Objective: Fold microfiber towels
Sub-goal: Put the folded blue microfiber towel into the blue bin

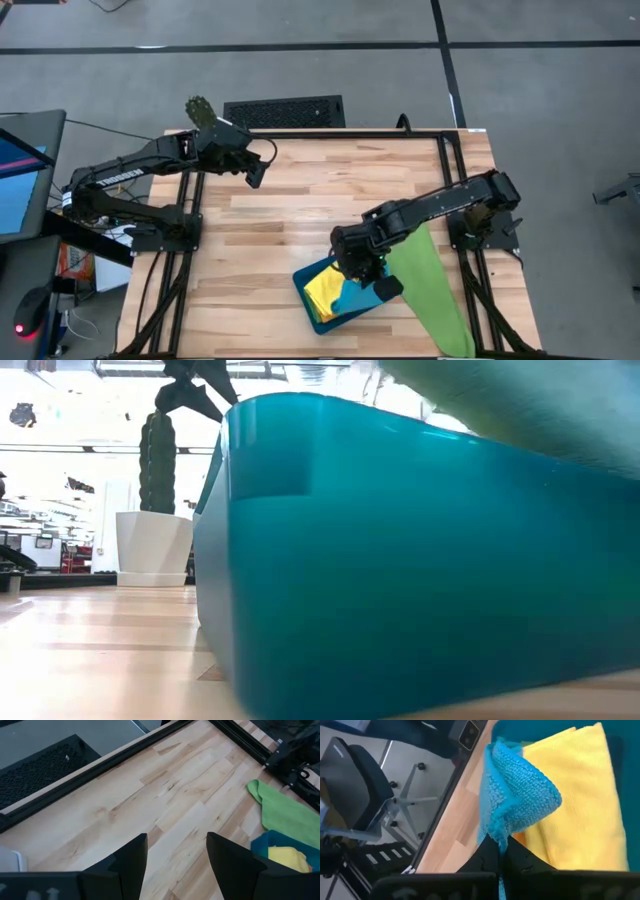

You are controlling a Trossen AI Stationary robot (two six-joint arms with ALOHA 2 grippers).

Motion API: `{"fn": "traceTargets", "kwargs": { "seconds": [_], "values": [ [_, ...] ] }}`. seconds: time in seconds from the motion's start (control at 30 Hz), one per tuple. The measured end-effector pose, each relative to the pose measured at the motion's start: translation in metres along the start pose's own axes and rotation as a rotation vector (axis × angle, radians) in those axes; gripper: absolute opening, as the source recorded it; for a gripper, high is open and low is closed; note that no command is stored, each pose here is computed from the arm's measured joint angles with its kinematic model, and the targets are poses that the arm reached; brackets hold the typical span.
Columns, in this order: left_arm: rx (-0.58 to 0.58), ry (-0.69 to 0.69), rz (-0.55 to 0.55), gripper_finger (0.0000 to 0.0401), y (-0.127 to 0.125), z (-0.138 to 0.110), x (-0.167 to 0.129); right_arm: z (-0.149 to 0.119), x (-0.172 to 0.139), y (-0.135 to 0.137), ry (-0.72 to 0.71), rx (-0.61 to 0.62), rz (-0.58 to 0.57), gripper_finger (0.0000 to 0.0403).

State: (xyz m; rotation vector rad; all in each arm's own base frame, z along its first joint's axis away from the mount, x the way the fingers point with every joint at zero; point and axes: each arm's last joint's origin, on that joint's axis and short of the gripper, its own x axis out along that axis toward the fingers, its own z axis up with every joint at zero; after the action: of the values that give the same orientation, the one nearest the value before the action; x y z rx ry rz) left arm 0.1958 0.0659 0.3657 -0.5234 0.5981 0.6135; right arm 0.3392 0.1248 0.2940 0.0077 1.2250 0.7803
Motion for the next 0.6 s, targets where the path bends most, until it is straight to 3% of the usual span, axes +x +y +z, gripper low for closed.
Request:
{"fn": "traceTargets", "kwargs": {
  "seconds": [0.33,0.6],
  "values": [
    [0.001,-0.006,0.010,0.0197,0.000,0.000,0.000,0.004,0.003,0.001,-0.020,-0.040,-0.031,0.0019],
    [0.008,-0.005,0.011,0.0197,0.000,0.000,0.000,0.006,0.023,-0.007,0.026,-0.031,-0.021,0.0019]
  ]
}}
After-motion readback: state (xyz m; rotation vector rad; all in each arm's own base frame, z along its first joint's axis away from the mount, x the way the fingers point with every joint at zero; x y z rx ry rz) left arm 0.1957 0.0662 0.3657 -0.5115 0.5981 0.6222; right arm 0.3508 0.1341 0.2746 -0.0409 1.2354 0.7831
